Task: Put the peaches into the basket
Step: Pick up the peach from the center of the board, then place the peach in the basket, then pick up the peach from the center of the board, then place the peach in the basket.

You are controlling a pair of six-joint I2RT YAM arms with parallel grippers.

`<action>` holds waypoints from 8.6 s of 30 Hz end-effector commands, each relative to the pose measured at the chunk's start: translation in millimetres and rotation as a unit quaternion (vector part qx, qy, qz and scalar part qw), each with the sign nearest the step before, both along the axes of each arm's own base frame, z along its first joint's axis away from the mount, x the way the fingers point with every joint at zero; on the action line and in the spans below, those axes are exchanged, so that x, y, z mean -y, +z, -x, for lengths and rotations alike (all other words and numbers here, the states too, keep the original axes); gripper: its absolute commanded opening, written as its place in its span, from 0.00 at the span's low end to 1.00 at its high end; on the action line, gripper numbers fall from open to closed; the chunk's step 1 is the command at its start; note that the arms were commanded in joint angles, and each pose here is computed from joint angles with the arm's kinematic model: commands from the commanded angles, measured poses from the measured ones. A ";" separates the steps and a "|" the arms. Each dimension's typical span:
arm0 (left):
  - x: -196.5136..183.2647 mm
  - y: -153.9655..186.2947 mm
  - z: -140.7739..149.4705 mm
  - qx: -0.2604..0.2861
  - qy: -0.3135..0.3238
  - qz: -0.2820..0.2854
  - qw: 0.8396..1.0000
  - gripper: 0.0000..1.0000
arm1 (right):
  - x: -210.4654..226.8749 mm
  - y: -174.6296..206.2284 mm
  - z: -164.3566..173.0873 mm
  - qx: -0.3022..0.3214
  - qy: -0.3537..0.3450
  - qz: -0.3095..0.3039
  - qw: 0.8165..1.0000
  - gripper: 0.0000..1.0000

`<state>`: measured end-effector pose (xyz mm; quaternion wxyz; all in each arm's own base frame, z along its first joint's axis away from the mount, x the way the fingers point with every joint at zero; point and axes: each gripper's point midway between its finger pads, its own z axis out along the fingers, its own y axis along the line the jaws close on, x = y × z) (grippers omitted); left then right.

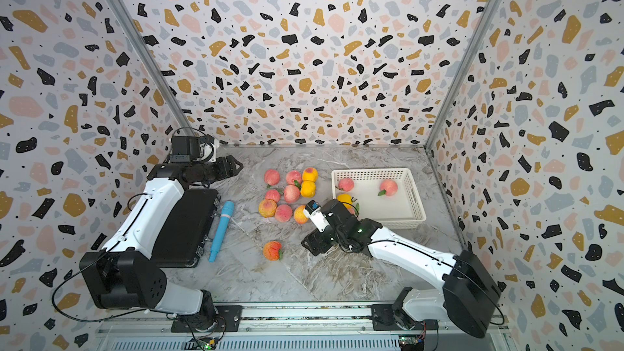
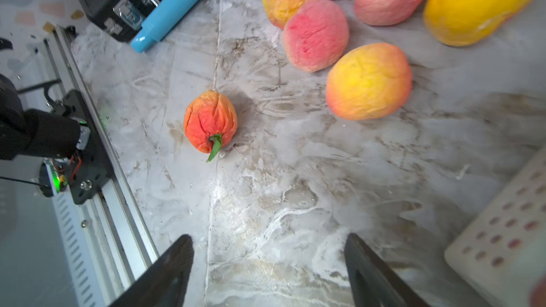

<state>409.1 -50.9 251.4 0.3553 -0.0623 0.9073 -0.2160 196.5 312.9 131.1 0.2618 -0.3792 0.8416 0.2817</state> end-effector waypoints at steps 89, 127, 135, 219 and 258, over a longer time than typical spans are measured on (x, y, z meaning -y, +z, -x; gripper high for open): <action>-22.3 2.3 -13.9 0.009 0.028 0.110 0.994 0.77 | -14.2 58.1 -75.8 0.139 -0.073 0.068 0.985 0.44; -4.5 7.6 -12.0 0.013 0.005 0.127 0.992 0.78 | 208.4 -47.7 -280.4 0.025 -0.425 0.143 0.894 0.47; -15.6 -4.2 -11.4 -0.007 0.024 0.091 0.996 0.78 | 209.4 -47.1 -286.1 0.020 -0.423 0.133 0.896 0.73; 94.6 -78.9 -102.5 -0.035 -0.087 -0.183 0.979 0.55 | 181.7 32.8 -146.8 0.157 -0.381 -0.087 0.907 0.69; 472.0 -139.5 21.5 0.151 -0.417 -0.298 0.845 0.60 | 419.2 34.2 -207.4 -0.088 -0.645 -0.186 0.736 0.99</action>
